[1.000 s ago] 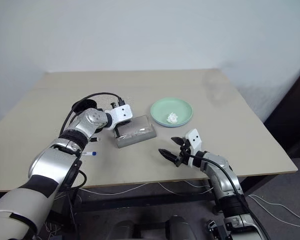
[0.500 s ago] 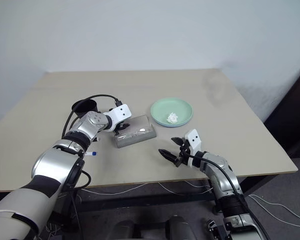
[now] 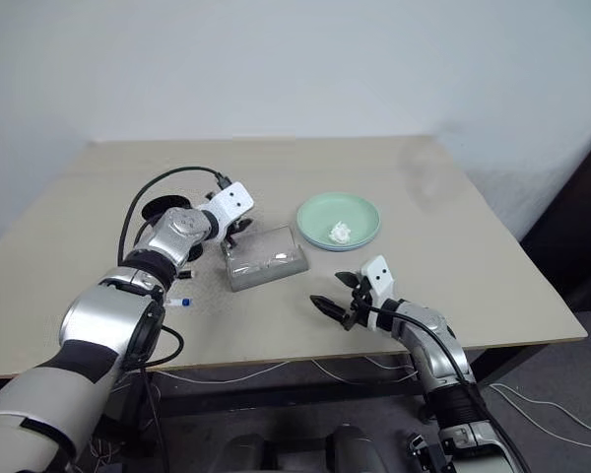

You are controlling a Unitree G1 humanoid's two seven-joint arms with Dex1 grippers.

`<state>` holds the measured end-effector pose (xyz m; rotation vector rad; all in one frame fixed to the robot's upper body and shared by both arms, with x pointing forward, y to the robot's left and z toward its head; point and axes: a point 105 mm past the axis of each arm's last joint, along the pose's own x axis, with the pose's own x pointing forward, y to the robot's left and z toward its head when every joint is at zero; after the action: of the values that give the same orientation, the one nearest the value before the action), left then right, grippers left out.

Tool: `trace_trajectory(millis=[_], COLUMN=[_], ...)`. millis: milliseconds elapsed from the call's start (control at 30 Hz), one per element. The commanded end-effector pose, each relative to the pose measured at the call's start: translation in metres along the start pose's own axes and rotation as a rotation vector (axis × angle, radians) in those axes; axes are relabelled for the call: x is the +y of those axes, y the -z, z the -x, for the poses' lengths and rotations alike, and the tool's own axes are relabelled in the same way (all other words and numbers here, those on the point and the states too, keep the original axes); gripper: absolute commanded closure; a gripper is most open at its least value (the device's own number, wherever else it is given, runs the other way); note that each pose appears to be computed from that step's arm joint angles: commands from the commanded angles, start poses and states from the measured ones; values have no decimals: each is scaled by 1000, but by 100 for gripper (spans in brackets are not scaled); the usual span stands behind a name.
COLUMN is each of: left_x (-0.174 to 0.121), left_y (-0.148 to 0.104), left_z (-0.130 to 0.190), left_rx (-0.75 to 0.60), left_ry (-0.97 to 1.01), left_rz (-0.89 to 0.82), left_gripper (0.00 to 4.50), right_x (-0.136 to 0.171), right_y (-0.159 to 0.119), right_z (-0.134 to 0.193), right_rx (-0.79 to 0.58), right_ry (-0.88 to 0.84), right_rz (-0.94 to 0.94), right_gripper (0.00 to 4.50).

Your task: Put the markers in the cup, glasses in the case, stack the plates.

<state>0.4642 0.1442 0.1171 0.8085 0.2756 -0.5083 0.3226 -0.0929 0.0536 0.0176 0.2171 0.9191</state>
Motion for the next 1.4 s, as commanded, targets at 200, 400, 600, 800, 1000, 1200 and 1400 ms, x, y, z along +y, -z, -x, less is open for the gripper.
trace_trajectory(millis=[200, 400, 600, 800, 1000, 1200, 1400], left_x=[16, 1, -12, -12, -5, -8, -25], left_y=[4, 23, 31, 28, 18, 7, -14], left_z=[1, -1, -1, 4, 9, 15, 20], left_rx=[98, 194, 216, 186, 136, 71, -61], left_ry=[-109, -50, 43, 126, 174, 282, 449], left_rz=[-126, -257, -193, -58, -8, 33, 60], left_gripper=[447, 447, 447, 447, 447, 447, 447], right_x=[-3, -2, -2, -1, -2, 0, -2], right_y=[-17, -15, -14, -13, -14, -14, -16], right_z=[-2, 1, 4, 3, -1, -5, -8], right_rx=[-42, -35, -36, -34, -36, -35, -37], right_ry=[0, 6, 18, 21, 15, 1, -8], right_rz=[41, 38, 33, 29, 28, 30, 35], right_gripper=[0, 0, 0, 0, 0, 0, 0])
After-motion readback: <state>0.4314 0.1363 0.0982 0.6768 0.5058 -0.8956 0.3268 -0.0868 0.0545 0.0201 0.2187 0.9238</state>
